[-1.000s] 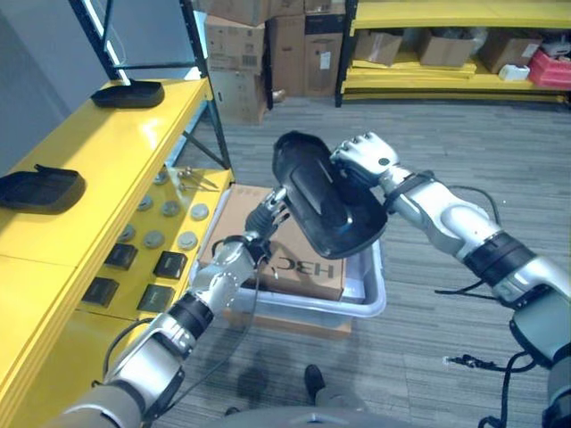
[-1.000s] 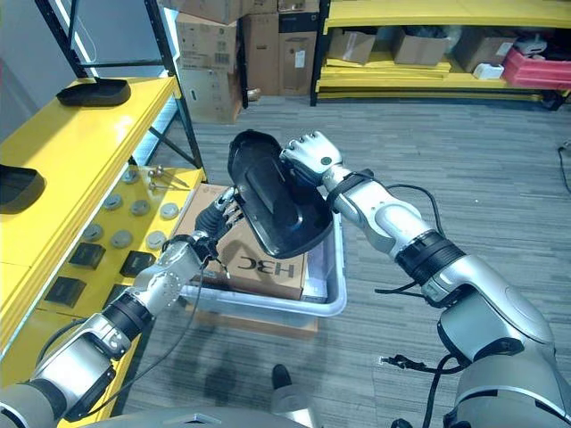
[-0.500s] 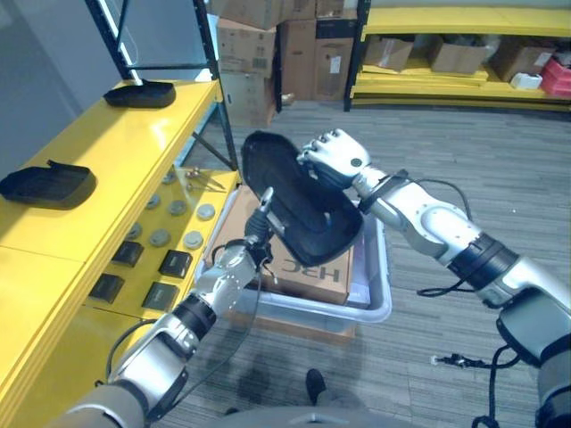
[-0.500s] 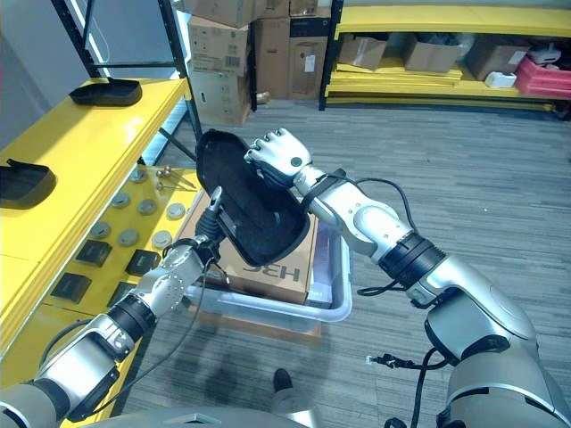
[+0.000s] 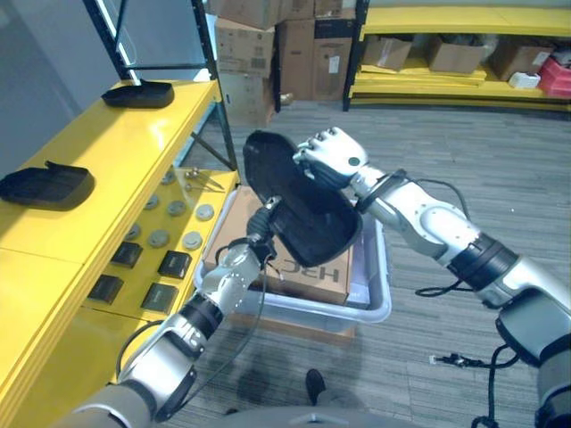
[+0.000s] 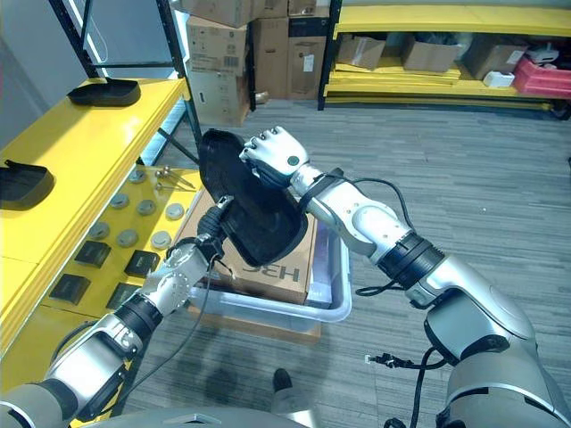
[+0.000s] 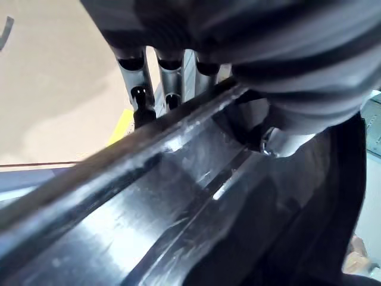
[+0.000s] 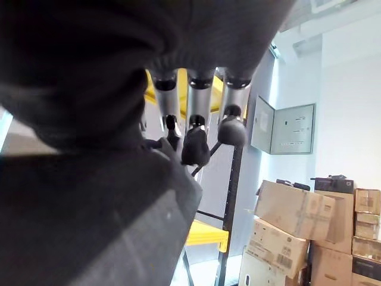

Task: Move parts from the plastic box to the shelf.

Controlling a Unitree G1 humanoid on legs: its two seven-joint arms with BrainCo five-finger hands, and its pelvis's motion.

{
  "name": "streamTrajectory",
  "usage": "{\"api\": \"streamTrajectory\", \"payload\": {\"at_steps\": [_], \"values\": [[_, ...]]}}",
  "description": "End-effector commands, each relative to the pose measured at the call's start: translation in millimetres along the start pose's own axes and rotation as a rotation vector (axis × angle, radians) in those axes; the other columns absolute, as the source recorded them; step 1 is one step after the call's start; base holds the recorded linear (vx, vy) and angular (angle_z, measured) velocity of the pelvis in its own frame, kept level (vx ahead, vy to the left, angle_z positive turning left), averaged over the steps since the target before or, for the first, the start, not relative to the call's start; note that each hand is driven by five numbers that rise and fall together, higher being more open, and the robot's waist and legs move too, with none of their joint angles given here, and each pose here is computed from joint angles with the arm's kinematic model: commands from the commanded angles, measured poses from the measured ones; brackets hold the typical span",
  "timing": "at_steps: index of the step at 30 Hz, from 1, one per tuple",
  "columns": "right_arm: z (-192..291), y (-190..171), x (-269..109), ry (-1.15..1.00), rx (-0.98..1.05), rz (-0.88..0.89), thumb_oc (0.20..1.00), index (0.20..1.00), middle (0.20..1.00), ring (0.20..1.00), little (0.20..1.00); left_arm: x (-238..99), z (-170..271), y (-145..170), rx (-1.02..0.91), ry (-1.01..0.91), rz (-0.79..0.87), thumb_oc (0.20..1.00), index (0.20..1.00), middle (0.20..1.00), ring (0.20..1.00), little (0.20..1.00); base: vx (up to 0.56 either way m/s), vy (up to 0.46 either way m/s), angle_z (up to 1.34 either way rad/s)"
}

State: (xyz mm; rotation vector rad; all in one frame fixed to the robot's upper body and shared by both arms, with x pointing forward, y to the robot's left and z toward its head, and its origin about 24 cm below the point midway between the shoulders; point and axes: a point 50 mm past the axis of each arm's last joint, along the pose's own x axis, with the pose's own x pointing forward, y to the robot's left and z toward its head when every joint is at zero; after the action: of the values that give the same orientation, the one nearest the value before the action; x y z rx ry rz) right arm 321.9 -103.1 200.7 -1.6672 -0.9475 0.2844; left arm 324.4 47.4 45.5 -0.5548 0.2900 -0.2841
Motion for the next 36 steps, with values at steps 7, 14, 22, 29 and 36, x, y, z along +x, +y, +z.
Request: {"api": "streamTrajectory", "payload": {"at_steps": [7,14,22,29,36], "values": [[49.2,-32.5,7.1,-0.252,0.179,-0.213,0.495,0.495,0.495,0.495,0.495,4.7,41.2,-55.3,-0.033,-0.202,-0.254,0.2,0.2,0.2,0.2,0.2,0.0,0.0,0.0],[29.8,-40.2,-23.8,-0.131,0.227,-0.315,1.0,1.0,1.0,1.0,1.0,0.3,57.6,-23.3,0.06,-0.301,-0.107,0.2,0.2,0.2,0.2,0.2,0.0,0.0,0.0],[-19.9,-38.6,-108.9,0.327,0.313,-0.549,1.0,1.0,1.0,1.0,1.0,-21.7,86.4,23.4,0.574,-0.479,0.132,0.2,0.2,0.2,0.2,0.2,-0.01,0.022,0.01],[-24.2,10.0,-213.0,0.928,0.632,-0.704,1.0,1.0,1.0,1.0,1.0,-100.0,99.4,81.9,0.605,-0.658,0.347,0.2,0.2,0.2,0.2,0.2,-0.01,0.043,-0.13],[26.4,119.2,-292.2,1.39,1.001,-0.212,1.0,1.0,1.0,1.0,1.0,-146.6,106.5,86.9,0.62,-0.806,0.401,0.2,0.2,0.2,0.2,0.2,-0.01,0.02,-0.1]]}}
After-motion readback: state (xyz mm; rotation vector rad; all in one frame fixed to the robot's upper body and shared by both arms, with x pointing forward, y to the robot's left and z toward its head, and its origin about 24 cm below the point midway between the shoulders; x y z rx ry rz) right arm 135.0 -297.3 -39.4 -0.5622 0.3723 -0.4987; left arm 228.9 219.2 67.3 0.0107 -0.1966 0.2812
